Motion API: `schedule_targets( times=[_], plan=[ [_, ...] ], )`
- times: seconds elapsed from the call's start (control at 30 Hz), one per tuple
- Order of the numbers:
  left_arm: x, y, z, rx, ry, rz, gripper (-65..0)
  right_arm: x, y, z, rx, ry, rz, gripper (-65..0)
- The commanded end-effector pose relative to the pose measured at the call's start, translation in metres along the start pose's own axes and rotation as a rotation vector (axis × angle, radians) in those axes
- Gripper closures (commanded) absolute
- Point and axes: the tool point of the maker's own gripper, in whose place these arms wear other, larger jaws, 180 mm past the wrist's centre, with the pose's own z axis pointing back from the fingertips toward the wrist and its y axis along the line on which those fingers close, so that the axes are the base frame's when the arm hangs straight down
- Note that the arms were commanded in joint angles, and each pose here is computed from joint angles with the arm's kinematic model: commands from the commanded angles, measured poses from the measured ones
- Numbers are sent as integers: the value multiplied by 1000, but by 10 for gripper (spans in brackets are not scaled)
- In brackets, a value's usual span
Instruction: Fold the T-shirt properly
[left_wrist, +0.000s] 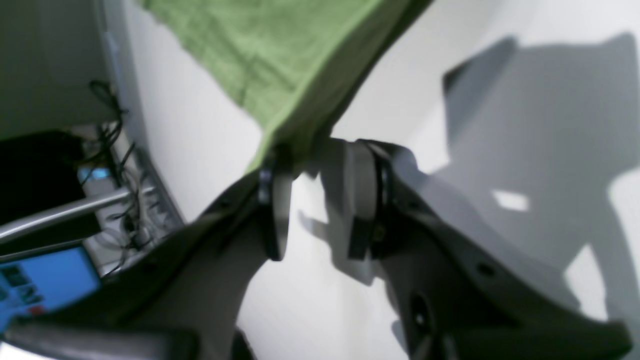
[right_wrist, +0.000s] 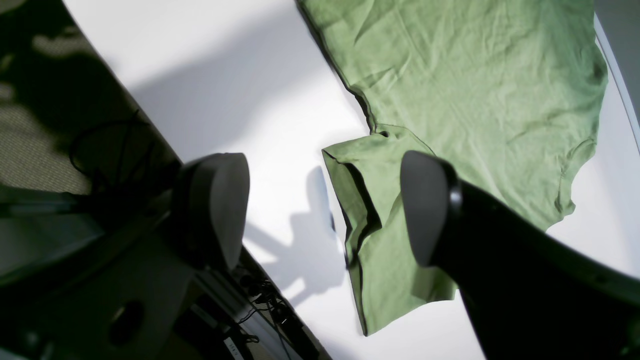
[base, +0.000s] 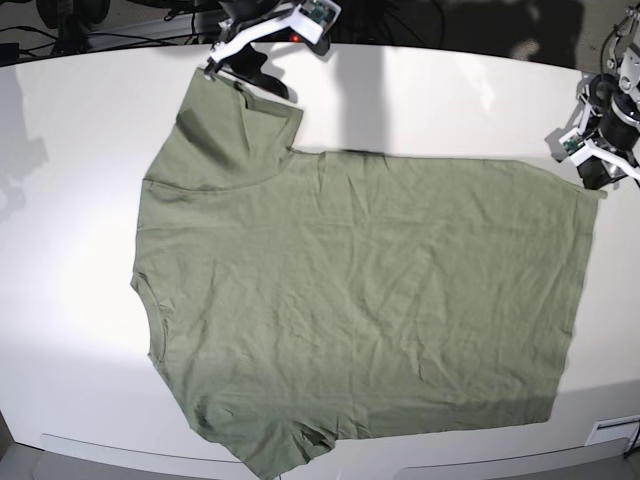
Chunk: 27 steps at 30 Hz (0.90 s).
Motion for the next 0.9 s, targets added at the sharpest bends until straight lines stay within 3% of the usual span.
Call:
schedule_targets(
  times=[0.0,0.17,0.27,0.87],
  plan=[
    [-1,17,0,42,-9,-20,-193,22,-7,2,-29,-88,-44,-467],
    [-1,17,0,41,-9,-19,-316,22,-7,2,-29,-87,-44,-467],
    [-1,17,0,41,-9,-19,-354,22,-7,2,-29,-87,-44,-467],
    [0,32,2,124,-11,-20,-357,22,-7,2,-29,-87,-44,-467]
  ],
)
